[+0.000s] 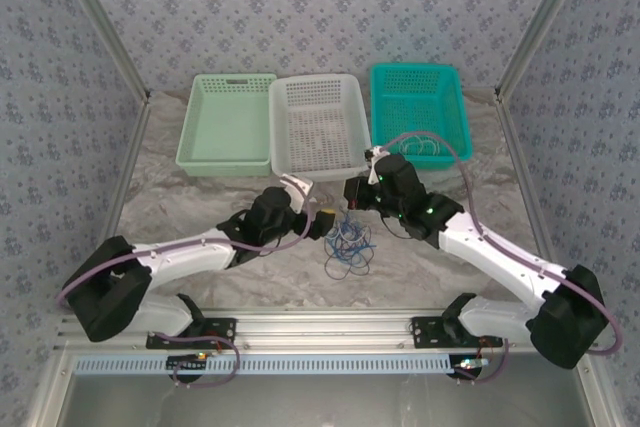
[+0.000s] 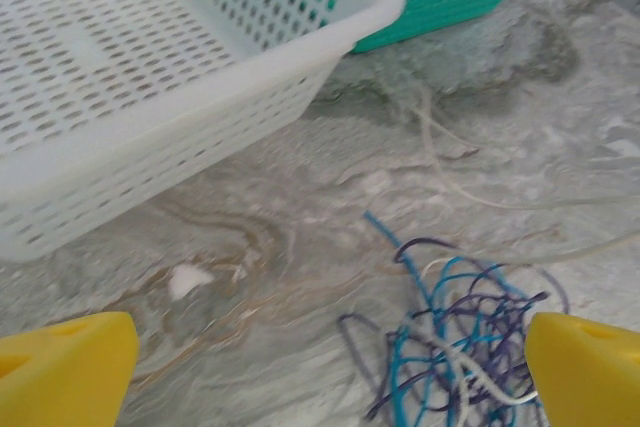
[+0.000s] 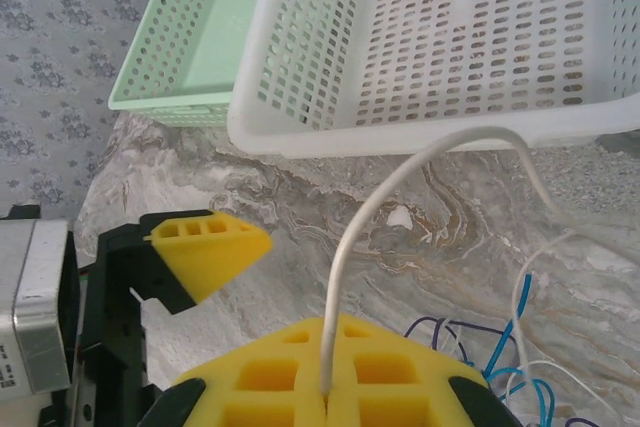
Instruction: Untangle the cables
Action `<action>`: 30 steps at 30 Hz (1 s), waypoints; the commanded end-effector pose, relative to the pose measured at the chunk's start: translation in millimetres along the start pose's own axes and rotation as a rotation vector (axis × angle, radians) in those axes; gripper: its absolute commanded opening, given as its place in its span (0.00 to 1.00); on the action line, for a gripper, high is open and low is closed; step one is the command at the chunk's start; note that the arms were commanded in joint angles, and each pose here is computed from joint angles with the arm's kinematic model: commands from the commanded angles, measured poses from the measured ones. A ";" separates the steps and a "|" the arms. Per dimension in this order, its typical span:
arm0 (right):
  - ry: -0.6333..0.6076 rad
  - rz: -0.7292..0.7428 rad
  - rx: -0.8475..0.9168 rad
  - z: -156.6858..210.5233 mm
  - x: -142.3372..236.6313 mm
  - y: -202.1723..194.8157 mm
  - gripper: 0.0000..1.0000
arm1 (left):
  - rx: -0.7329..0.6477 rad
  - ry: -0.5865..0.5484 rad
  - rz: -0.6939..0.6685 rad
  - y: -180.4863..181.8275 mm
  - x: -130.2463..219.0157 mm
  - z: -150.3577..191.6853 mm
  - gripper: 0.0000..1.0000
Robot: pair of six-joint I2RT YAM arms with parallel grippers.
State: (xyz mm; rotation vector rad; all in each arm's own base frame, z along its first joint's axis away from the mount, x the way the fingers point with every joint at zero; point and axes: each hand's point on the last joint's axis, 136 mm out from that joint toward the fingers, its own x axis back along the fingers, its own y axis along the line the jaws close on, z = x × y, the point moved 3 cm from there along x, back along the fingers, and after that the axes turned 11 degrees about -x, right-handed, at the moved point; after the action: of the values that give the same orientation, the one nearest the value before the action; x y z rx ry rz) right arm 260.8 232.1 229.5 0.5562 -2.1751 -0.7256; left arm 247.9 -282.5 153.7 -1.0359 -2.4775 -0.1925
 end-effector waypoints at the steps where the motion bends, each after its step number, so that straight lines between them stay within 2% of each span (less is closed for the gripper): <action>1: -0.038 -0.010 0.057 -12.7 16.1 12.9 0.00 | -0.029 -0.106 0.081 -20.9 -3.1 -35.8 0.99; 5: -0.036 -0.010 0.057 -12.7 19.0 13.8 0.00 | -0.059 -0.161 0.126 -36.6 -6.2 -48.2 0.99; 10: -0.057 -0.024 0.052 -18.2 24.7 19.3 0.00 | -0.083 -0.159 0.163 -48.9 -15.9 -52.8 0.99; 16: -0.078 -0.050 0.097 -29.5 41.1 34.8 0.00 | -0.040 -0.112 0.010 -30.4 -31.1 -51.5 0.99; 19: -0.126 0.007 0.176 -51.8 61.8 37.5 0.00 | -0.037 -0.091 0.012 -31.3 -36.8 -48.1 1.00; 24: -0.222 0.073 0.222 -108.7 91.1 30.1 0.00 | -0.014 -0.020 0.004 -30.3 -47.2 -29.6 0.99; 30: -0.288 0.110 0.177 -176.7 84.9 -12.6 0.00 | 0.000 0.019 0.021 -33.3 -52.2 -15.6 0.99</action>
State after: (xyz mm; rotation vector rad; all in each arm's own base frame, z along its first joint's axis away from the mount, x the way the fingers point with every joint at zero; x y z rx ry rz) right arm 325.4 125.2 375.8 0.4192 -2.5687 -0.6505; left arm 262.8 -338.8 143.6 -1.0509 -2.4559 -0.2227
